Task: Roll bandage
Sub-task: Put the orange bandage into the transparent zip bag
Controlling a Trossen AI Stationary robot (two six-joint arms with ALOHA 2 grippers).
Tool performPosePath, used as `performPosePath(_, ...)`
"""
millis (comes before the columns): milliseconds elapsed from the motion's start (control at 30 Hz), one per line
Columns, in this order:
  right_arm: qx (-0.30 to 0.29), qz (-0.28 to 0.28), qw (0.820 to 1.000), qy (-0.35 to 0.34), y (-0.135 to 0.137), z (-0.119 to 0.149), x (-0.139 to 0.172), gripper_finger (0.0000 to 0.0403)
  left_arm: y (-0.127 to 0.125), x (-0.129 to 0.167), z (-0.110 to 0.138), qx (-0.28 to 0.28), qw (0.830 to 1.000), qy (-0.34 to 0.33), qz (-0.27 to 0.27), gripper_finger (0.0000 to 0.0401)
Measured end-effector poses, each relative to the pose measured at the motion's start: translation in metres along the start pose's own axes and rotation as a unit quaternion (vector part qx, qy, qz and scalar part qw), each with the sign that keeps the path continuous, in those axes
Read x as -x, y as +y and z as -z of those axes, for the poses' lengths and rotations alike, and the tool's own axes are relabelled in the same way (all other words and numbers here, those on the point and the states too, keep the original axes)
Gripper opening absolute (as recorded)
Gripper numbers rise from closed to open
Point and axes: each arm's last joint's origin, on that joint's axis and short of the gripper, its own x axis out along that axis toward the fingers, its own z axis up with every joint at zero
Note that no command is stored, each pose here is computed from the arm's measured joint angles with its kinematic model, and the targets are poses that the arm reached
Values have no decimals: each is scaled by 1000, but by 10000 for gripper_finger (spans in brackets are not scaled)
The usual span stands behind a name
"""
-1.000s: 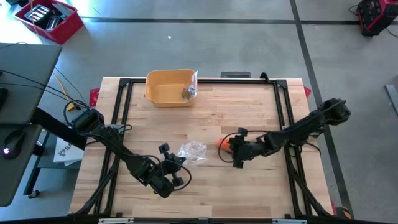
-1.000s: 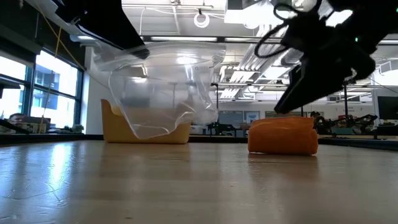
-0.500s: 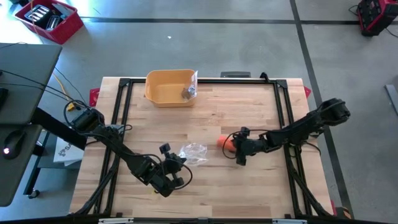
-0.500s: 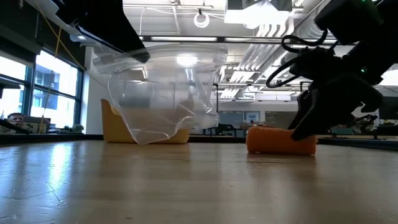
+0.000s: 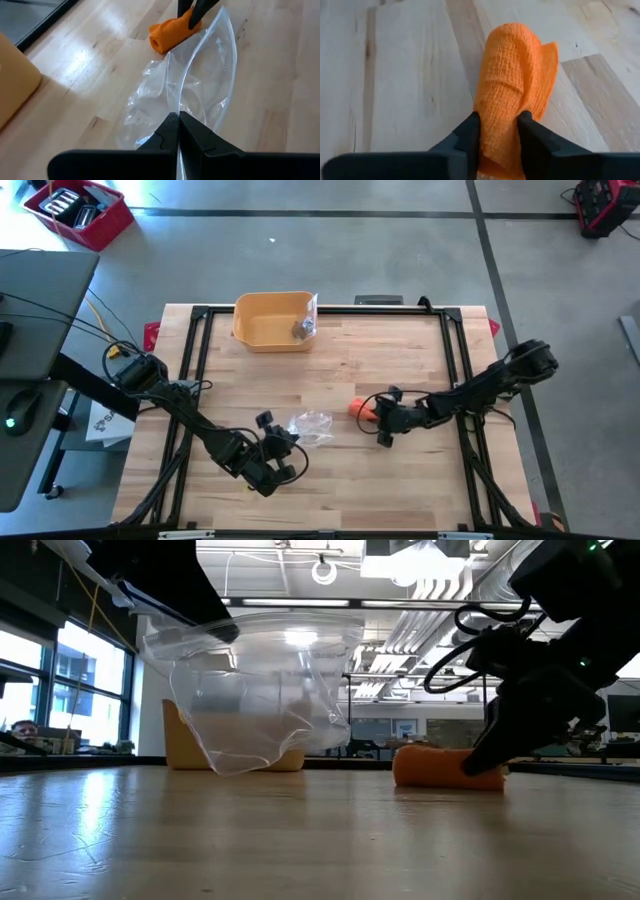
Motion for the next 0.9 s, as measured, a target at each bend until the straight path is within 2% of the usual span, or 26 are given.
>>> performPosePath(100, -24, 19, 999, -14, 5, 0, 2, 71, 0, 0, 1, 16, 1000, 3, 0, 0)
performPosePath(267, -4, 22, 998, -56, 21, -17, 17, 33, 4, 0, 4, 41, 999, 15, -15, 0)
performPosePath(367, -6, 4, 995, -103, 36, -41, 32, 32, 7, 0, 6, 57, 998, 21, -27, 0)
performPosePath(567, 42, -20, 990, -134, 70, -86, 56, 32, 7, 0, 5, 74, 997, 19, -28, 0)
performPosePath(700, 84, -31, 984, -156, 89, -110, 68, 32, 8, -2, 4, 83, 996, 18, -30, 0)
performPosePath(900, 106, -37, 977, -179, 108, -133, 72, 33, 10, -6, 1, 97, 995, 17, -33, 1)
